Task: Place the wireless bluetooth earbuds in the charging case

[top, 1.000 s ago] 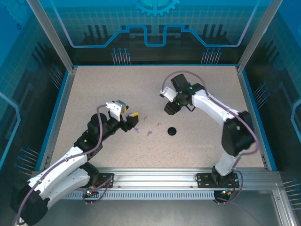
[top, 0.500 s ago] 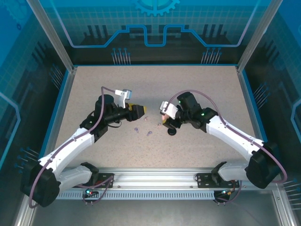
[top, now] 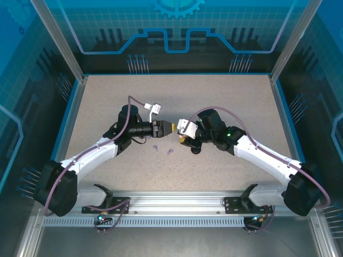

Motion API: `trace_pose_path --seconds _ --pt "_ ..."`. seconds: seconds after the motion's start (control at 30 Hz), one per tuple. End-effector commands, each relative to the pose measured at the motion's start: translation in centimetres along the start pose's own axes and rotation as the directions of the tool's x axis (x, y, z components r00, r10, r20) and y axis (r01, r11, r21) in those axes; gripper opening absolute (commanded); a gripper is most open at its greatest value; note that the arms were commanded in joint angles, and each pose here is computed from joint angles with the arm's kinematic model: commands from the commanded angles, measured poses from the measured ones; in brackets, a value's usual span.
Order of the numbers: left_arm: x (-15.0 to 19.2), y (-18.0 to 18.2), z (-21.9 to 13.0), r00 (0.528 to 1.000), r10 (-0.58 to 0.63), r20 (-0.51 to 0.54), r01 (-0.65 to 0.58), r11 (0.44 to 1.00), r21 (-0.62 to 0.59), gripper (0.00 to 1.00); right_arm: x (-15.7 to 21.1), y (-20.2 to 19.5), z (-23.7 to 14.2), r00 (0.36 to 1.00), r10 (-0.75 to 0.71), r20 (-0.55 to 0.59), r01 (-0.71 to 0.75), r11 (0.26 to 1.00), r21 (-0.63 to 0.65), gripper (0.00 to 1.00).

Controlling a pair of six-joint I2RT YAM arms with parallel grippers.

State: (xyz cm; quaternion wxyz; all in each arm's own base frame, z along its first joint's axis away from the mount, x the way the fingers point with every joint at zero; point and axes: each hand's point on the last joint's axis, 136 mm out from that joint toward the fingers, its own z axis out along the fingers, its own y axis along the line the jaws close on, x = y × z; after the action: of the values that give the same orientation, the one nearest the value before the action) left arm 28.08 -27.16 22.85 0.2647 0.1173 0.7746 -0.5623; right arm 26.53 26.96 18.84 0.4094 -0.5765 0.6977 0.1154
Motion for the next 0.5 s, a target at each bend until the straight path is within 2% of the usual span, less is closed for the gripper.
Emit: trace_pose_path --seconds 0.0,0.3,0.47 --pt "0.6 -1.3 0.7 0.999 0.005 -0.041 -0.002 0.998 0.065 0.68 -2.6 -0.9 -1.0 0.997 -0.034 0.073 0.030 0.998 0.048 0.50" --pt "1.7 -0.7 2.0 0.996 -0.006 -0.090 0.011 0.998 0.055 0.67 -3.5 -1.2 -1.2 0.995 -0.029 0.099 0.024 0.998 0.055 0.50" --pt "1.8 -0.7 2.3 0.994 -0.003 -0.105 0.009 0.998 0.057 0.63 -3.8 -1.0 -1.3 0.993 -0.032 0.117 0.026 0.999 0.045 0.50"
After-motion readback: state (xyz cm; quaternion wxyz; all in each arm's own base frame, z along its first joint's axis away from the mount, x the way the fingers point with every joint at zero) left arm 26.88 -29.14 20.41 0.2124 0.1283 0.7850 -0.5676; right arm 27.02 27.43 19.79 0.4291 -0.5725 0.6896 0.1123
